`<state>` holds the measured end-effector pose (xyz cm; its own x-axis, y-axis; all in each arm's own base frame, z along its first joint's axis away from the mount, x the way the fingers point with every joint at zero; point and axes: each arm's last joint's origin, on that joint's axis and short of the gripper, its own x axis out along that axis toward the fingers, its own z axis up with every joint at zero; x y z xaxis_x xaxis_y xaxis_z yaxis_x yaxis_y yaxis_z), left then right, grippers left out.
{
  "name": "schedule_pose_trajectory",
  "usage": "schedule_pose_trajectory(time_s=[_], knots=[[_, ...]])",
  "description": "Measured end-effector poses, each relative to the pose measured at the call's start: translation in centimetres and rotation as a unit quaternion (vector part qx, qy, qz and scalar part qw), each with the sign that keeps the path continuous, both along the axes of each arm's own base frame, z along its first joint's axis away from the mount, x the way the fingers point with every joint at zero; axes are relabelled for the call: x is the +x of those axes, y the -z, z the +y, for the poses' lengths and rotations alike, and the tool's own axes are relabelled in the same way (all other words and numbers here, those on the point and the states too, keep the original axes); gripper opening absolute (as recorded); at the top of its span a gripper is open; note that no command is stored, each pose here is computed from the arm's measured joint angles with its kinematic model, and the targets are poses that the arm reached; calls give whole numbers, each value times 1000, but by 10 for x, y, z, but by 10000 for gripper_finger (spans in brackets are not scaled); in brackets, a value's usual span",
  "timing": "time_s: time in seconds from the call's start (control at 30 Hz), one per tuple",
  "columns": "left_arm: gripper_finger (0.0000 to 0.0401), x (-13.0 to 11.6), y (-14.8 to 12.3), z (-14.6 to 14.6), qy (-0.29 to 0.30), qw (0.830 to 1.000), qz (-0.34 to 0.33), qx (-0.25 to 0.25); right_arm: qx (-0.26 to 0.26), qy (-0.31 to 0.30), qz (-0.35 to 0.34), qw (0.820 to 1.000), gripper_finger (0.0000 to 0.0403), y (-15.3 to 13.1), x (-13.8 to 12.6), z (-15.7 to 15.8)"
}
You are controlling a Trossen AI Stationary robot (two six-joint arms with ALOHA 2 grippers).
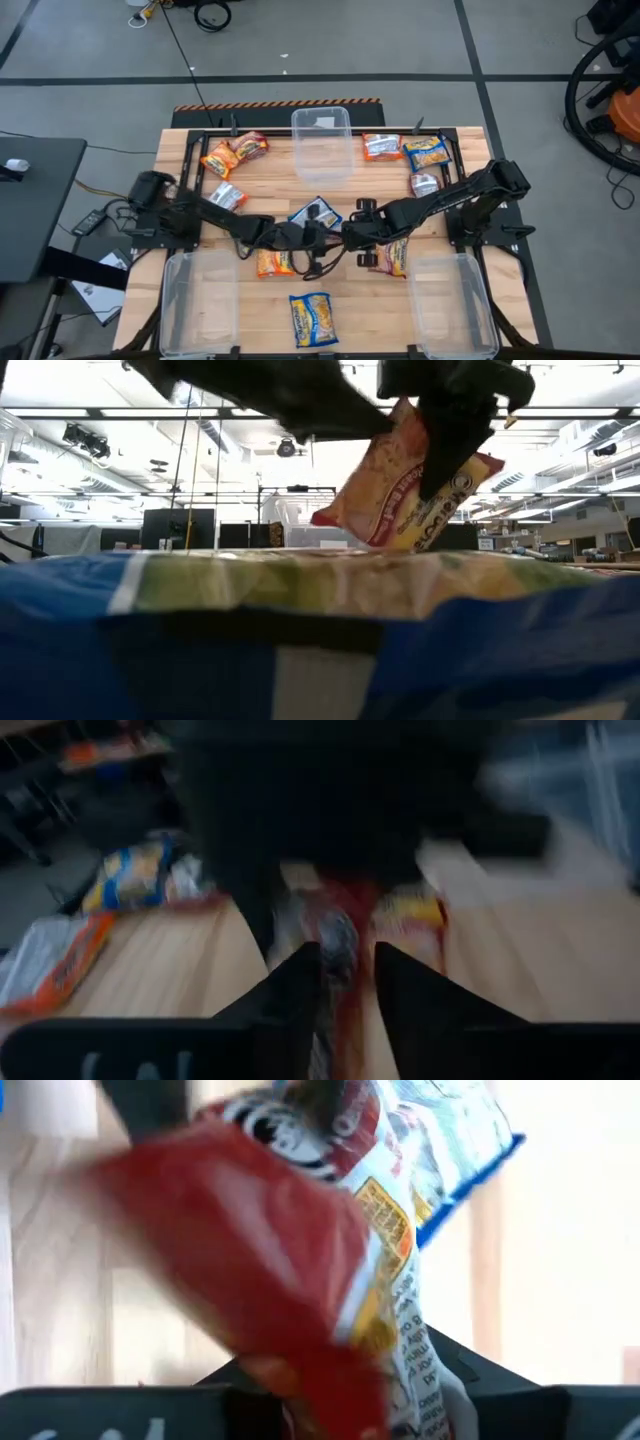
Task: Sort Maruchan noodles
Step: Put the red noodle pack into the top transparent bin
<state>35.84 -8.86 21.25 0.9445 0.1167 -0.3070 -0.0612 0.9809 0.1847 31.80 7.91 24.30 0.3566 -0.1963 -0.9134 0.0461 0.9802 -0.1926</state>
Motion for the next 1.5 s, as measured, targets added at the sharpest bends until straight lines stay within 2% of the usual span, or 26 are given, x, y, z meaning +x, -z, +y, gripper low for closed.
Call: schedule_pose_trajectory(time_s=[0.17,0.3,0.43,0.57,0.63,0.73,0.9,1.0,1.13,1.33,1.5], knots=[[170,-39,-32,-4,4,997,75,23,-15,9,24,1000,129,-47,-3,-8],[186,-78,-53,-6,-5,992,123,-26,-29,25,-4,999,129,-98,-3,-23],[187,-104,-59,-12,-34,983,162,-76,-80,50,-55,994,129,-139,4,-54],[187,-113,-56,-21,-94,983,150,-54,-99,54,-90,989,129,-154,25,-91],[187,-114,-53,-24,-110,982,150,-35,-106,58,-86,989,129,-154,38,-110],[187,-120,-50,-25,-124,979,162,-11,-85,59,-65,993,129,-146,57,-137],[170,-145,-44,-22,-184,972,145,16,-57,55,-5,997,129,-132,76,-174],[154,-164,-33,-13,-190,973,133,-16,-49,46,30,997,129,-115,74,-196],[140,-177,-23,-2,-169,980,85,-58,-23,52,66,996,129,-94,75,-222],[137,-170,-18,9,-103,990,24,-90,0,17,48,999,129,-85,80,-240],[137,-158,-24,23,-70,989,1,-132,17,7,47,999,129,-74,81,-259]])
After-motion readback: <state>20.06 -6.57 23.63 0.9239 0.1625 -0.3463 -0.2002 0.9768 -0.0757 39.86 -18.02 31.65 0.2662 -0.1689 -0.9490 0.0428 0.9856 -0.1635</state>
